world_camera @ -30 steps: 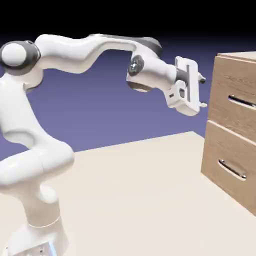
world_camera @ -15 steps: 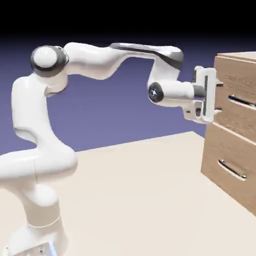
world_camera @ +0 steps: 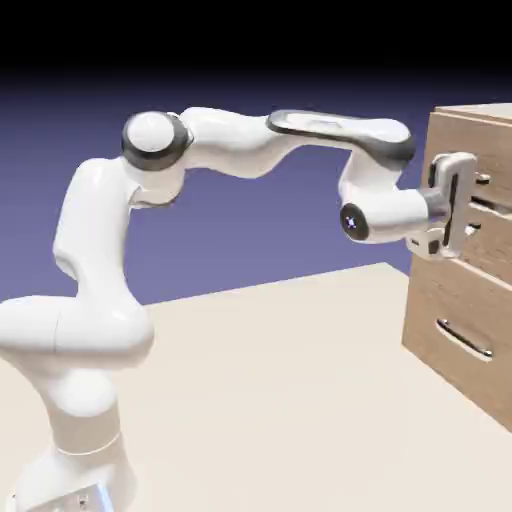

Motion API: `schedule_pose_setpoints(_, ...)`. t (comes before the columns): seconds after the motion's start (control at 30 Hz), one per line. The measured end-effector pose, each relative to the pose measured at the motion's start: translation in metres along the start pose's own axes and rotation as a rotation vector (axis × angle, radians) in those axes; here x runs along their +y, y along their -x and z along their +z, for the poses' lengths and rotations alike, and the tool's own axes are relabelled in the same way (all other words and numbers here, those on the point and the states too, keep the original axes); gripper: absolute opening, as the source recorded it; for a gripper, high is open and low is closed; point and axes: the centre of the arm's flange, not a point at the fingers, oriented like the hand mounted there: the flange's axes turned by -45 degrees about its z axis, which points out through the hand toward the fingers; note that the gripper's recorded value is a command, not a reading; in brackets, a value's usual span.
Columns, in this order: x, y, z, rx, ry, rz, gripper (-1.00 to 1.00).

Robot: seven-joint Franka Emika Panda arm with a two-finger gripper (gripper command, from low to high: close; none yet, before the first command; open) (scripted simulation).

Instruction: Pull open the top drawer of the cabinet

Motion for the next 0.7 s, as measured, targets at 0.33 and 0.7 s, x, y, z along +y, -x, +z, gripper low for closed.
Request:
schedule_pose_setpoints(0.33,0.0,0.0,-0.075,0.0,-0.001,0.0,-1.0)
schedule_pose_setpoints(0.7,0.001,0.0,-0.116,0.0,-0.003,0.0,-1.0)
